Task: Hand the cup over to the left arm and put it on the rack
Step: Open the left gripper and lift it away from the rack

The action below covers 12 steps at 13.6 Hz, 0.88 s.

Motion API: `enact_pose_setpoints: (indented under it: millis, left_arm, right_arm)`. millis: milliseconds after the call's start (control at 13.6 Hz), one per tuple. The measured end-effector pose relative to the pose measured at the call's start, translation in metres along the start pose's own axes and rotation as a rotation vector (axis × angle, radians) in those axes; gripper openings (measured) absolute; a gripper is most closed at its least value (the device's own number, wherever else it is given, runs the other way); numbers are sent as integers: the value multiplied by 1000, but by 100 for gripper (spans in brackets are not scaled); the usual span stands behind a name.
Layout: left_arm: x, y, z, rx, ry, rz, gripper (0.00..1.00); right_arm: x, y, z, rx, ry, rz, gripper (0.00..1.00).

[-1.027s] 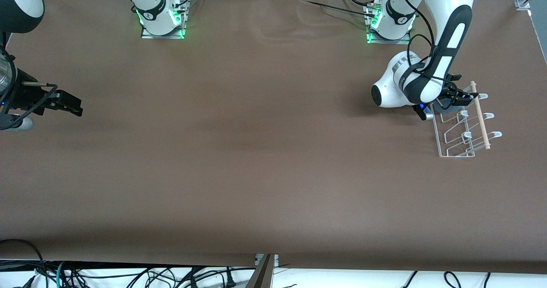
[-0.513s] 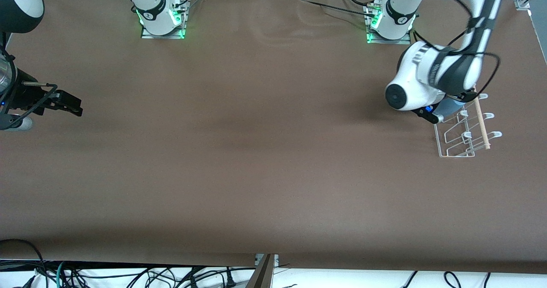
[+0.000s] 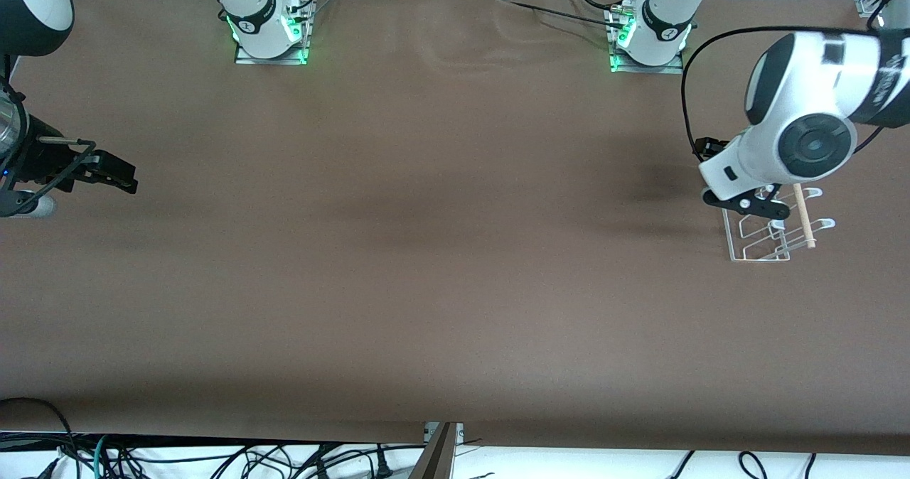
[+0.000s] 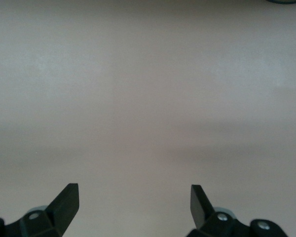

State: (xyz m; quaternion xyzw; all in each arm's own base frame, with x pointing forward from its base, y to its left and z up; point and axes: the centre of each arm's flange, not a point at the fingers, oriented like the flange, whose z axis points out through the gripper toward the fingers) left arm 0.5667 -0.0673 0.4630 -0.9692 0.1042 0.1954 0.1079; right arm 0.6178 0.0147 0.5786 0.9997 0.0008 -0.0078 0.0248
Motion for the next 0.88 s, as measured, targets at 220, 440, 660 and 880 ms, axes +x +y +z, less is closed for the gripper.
enact_pose_setpoints:
  millis: [220, 440, 660, 880]
  left_arm:
    - [-13, -9, -58, -130, 151, -53, 100]
    - [-39, -47, -91, -183, 307, -112, 100]
    - [-56, -35, -104, -171, 386, -103, 100]
    - [-65, -27, -93, -163, 399, -101, 100]
  right_arm:
    - [0, 0, 1, 0, -1, -7, 100]
    - [0, 0, 1, 0, -1, -8, 100]
    - [0, 0, 1, 0, -2, -8, 100]
    - [0, 0, 1, 0, -2, -7, 100]
